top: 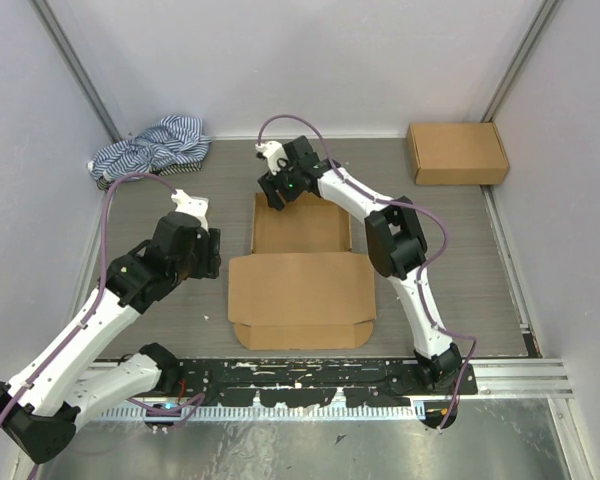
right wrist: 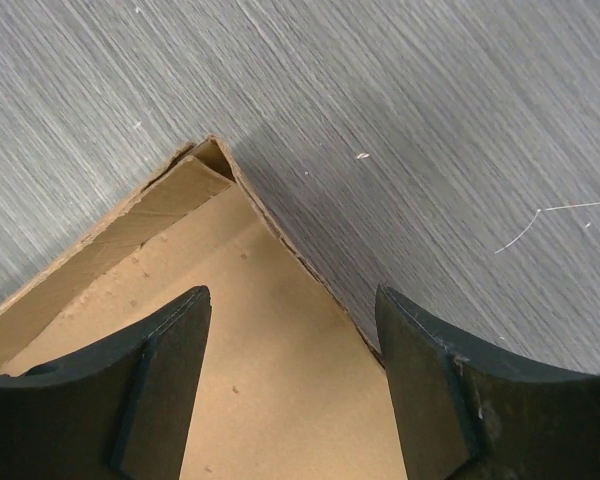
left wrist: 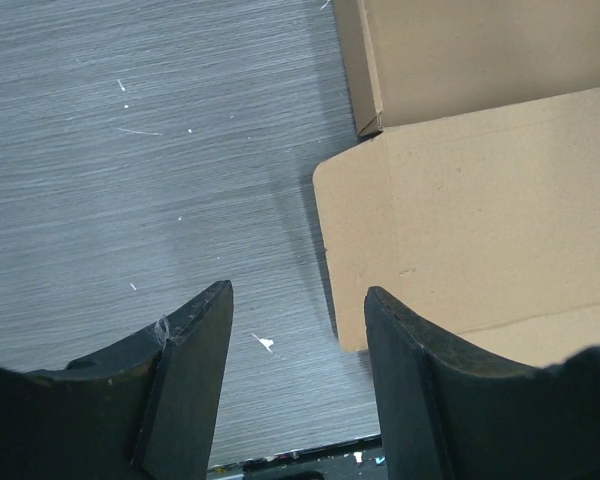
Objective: Fold the paper box
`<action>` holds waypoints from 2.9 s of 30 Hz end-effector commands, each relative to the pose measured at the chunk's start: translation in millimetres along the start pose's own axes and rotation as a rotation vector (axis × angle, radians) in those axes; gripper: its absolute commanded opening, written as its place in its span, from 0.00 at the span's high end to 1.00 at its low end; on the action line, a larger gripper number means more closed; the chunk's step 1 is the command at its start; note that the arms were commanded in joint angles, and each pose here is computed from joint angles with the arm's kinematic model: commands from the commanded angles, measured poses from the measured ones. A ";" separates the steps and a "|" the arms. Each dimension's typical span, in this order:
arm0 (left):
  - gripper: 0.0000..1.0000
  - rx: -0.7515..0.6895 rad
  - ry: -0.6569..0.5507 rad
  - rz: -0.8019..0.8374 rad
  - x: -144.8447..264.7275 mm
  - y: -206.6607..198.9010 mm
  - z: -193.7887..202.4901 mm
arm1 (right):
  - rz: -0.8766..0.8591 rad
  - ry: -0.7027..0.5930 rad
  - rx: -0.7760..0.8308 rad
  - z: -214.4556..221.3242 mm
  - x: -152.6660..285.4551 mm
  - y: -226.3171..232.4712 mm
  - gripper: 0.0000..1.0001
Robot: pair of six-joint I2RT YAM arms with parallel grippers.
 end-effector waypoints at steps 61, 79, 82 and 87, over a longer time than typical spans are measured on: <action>0.38 0.023 -0.040 0.003 7.5 4.1 0.6 | 0.229 0.013 -0.266 -9.9 129.9 139.4 0.23; 0.38 0.013 -0.020 -0.023 1.7 4.0 0.5 | 0.101 0.060 -0.313 -4.4 66.5 151.2 0.38; 0.38 0.011 -0.016 -0.027 0.9 4.0 0.8 | 0.108 0.043 -0.319 -8.5 71.8 150.5 0.39; 0.38 0.011 -0.016 -0.030 0.4 4.3 0.8 | 0.085 0.016 -0.330 -14.9 74.8 152.6 0.41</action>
Point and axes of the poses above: each gripper's point midway between its finger pads, its own x axis back along the fingers, its own y axis along the line the jaws close on, z = x × y, the point moved 7 cm from there along x, back along the fingers, and after that the axes turned 7 degrees about x, right-handed, at the moved point
